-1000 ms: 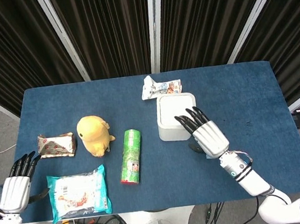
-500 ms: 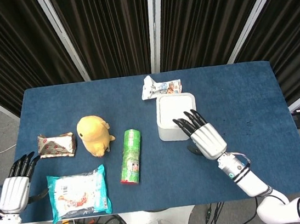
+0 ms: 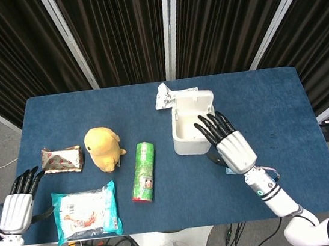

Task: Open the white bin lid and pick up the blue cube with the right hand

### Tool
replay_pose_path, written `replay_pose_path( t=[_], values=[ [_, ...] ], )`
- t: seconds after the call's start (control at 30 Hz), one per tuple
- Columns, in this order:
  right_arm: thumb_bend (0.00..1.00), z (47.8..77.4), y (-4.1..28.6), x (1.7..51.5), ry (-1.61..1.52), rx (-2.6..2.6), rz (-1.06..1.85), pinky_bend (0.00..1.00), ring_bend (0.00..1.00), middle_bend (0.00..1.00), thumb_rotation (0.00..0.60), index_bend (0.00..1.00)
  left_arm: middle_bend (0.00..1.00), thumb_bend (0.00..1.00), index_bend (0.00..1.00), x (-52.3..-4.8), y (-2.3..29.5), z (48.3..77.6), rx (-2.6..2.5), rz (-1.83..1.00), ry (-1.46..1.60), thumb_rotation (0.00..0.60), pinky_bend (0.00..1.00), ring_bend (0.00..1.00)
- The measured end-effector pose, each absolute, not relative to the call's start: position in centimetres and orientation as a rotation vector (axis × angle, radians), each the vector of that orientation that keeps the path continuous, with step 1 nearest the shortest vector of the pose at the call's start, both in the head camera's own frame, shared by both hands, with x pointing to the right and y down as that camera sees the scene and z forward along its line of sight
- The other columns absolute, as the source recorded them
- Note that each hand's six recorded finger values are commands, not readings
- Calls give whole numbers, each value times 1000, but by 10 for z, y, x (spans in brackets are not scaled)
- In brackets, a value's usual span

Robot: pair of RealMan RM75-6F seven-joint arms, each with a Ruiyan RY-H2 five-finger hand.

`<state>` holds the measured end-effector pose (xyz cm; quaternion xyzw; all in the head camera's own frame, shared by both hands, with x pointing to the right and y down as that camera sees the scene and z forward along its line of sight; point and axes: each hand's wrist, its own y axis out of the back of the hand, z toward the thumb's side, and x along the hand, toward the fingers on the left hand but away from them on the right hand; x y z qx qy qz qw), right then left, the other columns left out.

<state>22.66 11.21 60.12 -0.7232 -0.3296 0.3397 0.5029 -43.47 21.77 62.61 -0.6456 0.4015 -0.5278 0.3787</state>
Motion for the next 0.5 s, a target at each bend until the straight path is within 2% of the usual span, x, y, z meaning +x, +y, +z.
replay_pose_path(
  t=[0.17,0.37,0.5],
  values=[
    [136,591,138,265,-864,-1704,842,0,0,24,600,0,34,40,102,-433,218,627,-1655,-1346,1019,600,110,0],
    [136,610,187,323,-784,-1773,1093,0,0,85,600,0,34,40,102,-430,218,628,-1663,-1343,1008,600,110,0],
    [137,628,207,340,-711,-1825,1211,0,0,122,600,0,34,40,102,-429,220,631,-1667,-1349,1014,600,110,0]
  ],
)
